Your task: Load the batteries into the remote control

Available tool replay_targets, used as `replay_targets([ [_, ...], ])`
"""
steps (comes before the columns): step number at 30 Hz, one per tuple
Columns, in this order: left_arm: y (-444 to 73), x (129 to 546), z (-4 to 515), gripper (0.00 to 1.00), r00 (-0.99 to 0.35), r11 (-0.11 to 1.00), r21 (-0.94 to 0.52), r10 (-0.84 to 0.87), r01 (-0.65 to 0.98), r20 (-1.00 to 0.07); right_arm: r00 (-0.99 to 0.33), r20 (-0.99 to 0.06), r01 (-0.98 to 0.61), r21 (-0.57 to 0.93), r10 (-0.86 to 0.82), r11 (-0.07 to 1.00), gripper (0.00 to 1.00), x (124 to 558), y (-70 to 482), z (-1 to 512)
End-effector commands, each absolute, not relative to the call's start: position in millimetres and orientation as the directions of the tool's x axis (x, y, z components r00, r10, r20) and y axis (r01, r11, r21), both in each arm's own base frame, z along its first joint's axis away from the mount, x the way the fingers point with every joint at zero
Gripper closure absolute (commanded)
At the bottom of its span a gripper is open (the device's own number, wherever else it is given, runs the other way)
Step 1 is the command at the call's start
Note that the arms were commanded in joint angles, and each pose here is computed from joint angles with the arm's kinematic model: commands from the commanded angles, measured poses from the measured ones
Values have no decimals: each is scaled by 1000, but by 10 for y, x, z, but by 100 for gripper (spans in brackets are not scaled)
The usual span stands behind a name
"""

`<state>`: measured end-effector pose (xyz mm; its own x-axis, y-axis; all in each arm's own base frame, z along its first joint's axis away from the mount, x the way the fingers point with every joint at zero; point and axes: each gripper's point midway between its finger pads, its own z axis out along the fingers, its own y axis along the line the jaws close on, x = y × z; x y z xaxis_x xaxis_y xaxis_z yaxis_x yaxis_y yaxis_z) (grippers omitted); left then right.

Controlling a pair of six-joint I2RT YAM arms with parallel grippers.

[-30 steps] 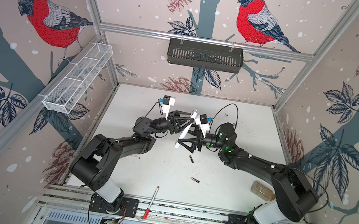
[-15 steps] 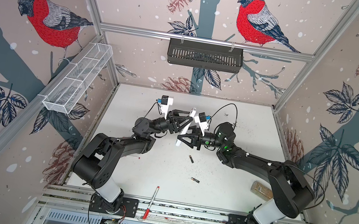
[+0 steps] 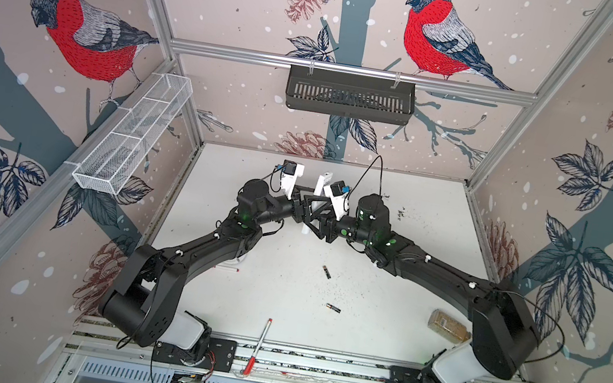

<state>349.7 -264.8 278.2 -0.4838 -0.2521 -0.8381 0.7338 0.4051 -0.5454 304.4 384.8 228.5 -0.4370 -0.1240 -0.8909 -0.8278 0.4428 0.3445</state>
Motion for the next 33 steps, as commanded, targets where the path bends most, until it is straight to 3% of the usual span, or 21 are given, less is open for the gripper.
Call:
replay_targets([
  [1,-2536,3622,2572,30,-491,528,-520,-209,672,-846,-396,-900,-811,250,-183,528,58,3108,3752,2200],
  [9,-2539,3636,2588,43,-487,531,-511,-197,676,-851,-333,-909,-827,154,-250,541,59,3052,3709,2202],
  [18,-2617,3590,2649,60,-510,446,-546,-210,709,-834,-290,-918,-820,93,-270,565,59,3048,3643,2224],
  [24,-2610,3609,2592,69,-519,450,-558,-221,697,-826,-294,-917,-807,88,-268,584,52,3071,3611,2195],
  [28,-2597,3633,2561,74,-517,461,-560,-229,688,-825,-305,-914,-803,96,-268,588,42,3073,3595,2150],
  [33,-2559,3682,2504,79,-508,483,-564,-257,670,-822,-346,-909,-807,162,-232,568,17,3064,3511,2135],
])
